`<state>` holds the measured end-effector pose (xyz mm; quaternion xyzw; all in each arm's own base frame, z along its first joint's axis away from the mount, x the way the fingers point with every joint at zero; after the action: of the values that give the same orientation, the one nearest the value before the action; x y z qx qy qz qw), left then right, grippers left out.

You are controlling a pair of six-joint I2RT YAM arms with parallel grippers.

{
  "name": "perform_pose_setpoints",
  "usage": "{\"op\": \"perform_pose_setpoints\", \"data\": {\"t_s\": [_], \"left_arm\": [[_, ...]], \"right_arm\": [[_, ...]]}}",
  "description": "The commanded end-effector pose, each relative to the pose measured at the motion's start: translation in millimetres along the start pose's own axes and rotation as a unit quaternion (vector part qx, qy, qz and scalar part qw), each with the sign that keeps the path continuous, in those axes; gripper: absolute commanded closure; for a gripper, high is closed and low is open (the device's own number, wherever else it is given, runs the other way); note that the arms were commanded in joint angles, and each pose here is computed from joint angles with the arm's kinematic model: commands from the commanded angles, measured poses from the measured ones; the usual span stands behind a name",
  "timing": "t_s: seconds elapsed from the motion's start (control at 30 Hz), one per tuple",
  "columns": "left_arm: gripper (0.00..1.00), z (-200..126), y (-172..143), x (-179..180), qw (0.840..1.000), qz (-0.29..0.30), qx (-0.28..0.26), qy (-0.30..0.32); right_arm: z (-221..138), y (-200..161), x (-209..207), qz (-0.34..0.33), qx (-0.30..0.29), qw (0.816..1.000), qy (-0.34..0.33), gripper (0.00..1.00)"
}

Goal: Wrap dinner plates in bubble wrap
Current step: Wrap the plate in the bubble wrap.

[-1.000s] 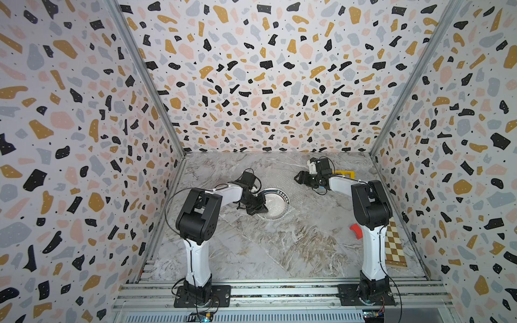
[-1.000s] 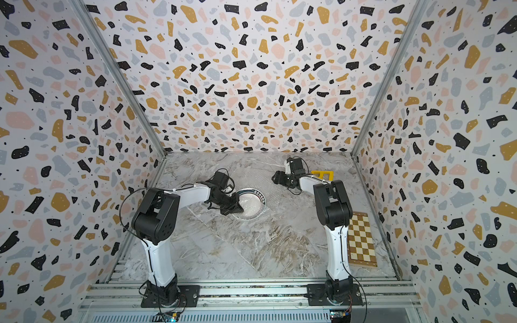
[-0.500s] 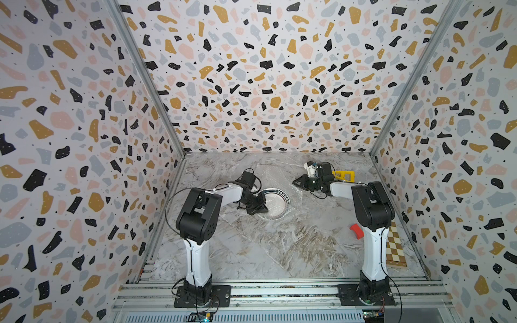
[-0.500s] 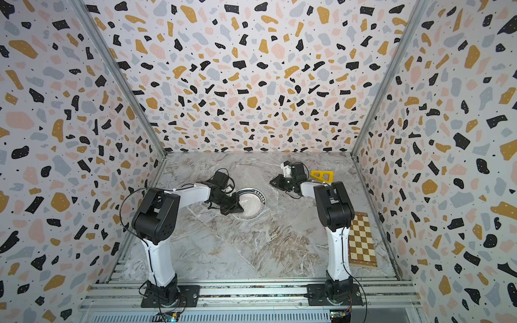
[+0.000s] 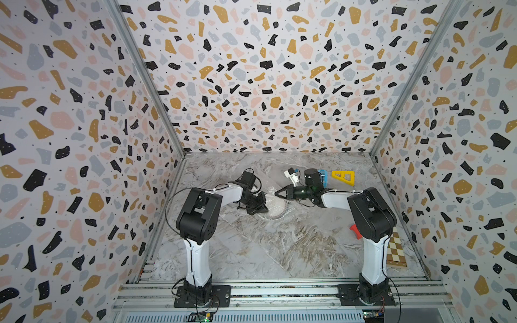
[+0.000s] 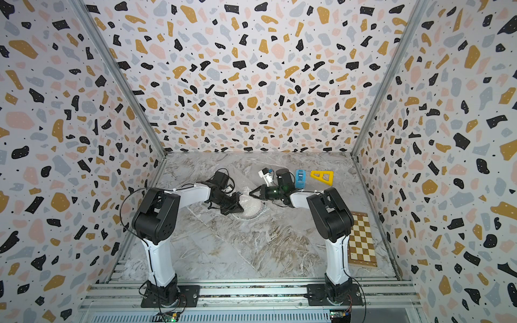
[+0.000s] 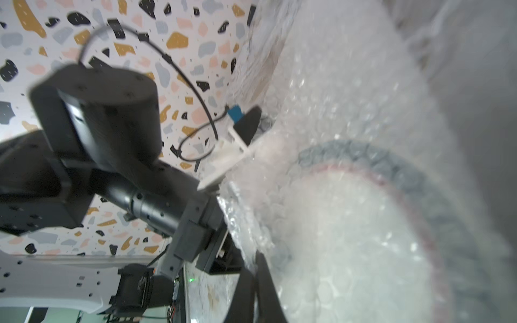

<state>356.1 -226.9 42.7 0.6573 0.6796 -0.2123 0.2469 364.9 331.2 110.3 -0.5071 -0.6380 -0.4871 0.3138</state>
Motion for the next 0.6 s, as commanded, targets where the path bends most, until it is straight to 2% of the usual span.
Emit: {"op": "perform_pose_setpoints", "data": {"t_s": [0.0, 0.13, 0.23, 0.4, 0.57], "left_arm": [[0.96, 5, 5, 15, 0.999, -0.010, -0.007, 0.030], [0.96, 4, 7, 13, 1.000, -0.007, -0.009, 0.028], [0.96, 3, 7, 12, 1.000, -0.006, -0.009, 0.026], [0.95, -4, 9, 5, 1.000, -0.003, -0.008, 0.010], [0.93, -33, 15, -15, 0.999, 0.005, -0.030, -0.022]], "right_arm": [[2, -18, 20, -0.028, 0.022, 0.999, 0.000, 0.96], [8, -38, -3, -0.030, 0.035, 0.997, -0.056, 0.96], [7, -40, -22, -0.033, 0.026, 0.994, -0.100, 0.95], [11, -47, -35, -0.035, 0.039, 0.991, -0.121, 0.95], [14, -59, -47, -0.031, 0.051, 0.988, -0.139, 0.95]]}}
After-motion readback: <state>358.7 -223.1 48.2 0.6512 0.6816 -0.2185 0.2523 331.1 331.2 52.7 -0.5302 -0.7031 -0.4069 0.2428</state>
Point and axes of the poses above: each gripper's point midway between its finger pads, its own z axis out along the fingers, its own x axis along the line the jaws close on, y = z × x, the point moved 2 cm from there along -z, back along the fingers, and after that the axes turned 11 degrees about z, right-handed, at the moved point
